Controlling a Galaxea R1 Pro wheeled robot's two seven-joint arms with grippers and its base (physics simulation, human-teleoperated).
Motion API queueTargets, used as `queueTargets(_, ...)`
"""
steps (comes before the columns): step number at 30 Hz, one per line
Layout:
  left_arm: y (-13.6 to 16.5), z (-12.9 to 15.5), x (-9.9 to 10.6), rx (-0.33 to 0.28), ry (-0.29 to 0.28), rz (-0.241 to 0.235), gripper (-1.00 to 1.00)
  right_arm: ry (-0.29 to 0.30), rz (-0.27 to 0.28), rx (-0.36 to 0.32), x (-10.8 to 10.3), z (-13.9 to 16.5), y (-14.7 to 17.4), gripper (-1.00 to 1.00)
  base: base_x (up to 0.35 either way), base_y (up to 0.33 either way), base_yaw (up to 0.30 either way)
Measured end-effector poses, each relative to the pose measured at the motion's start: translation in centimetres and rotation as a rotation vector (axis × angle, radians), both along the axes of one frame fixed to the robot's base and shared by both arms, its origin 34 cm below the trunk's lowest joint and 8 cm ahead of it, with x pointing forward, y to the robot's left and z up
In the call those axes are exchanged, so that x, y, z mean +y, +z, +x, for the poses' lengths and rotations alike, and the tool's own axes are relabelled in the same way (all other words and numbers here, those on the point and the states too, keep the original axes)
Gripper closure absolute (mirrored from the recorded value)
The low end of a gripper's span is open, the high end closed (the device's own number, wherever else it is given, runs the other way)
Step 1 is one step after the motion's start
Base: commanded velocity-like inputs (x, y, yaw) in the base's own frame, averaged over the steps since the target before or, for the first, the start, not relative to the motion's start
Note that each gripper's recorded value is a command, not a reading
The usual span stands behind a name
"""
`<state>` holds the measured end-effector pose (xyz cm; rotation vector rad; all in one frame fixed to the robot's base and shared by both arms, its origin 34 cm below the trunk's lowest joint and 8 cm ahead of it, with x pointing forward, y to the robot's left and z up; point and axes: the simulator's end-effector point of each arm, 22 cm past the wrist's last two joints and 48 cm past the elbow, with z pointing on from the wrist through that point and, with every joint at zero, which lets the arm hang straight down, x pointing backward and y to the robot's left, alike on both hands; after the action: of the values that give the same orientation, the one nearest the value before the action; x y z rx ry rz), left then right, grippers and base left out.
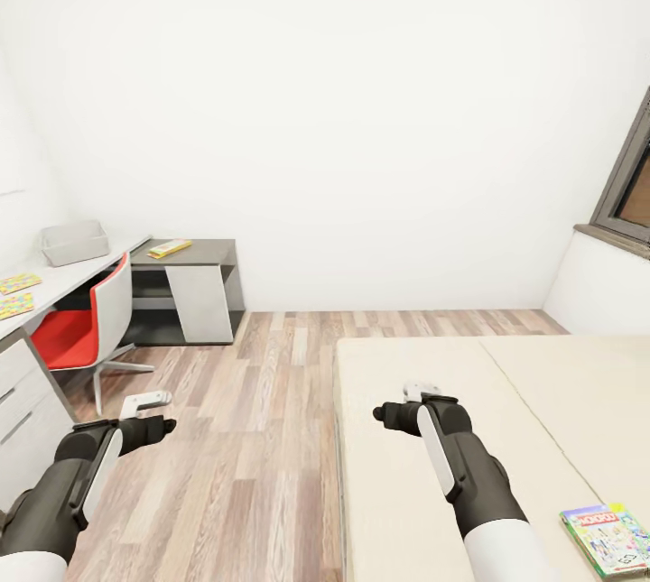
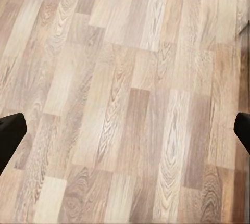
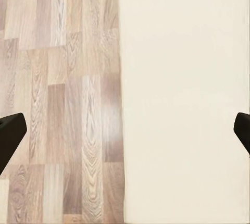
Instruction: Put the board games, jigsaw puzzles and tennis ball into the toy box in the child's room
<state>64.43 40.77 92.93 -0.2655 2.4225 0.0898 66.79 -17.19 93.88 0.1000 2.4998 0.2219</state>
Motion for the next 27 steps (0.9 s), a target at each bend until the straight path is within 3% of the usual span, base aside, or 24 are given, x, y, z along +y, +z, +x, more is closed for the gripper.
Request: queueTargets(27, -0.01, 0.0, -0.03, 0.0, 0.0, 0.0, -1.0, 0.001, 0.0, 0.0, 0.06, 0.0, 0.01, -1.0, 0.0, -0.301, 0.0)
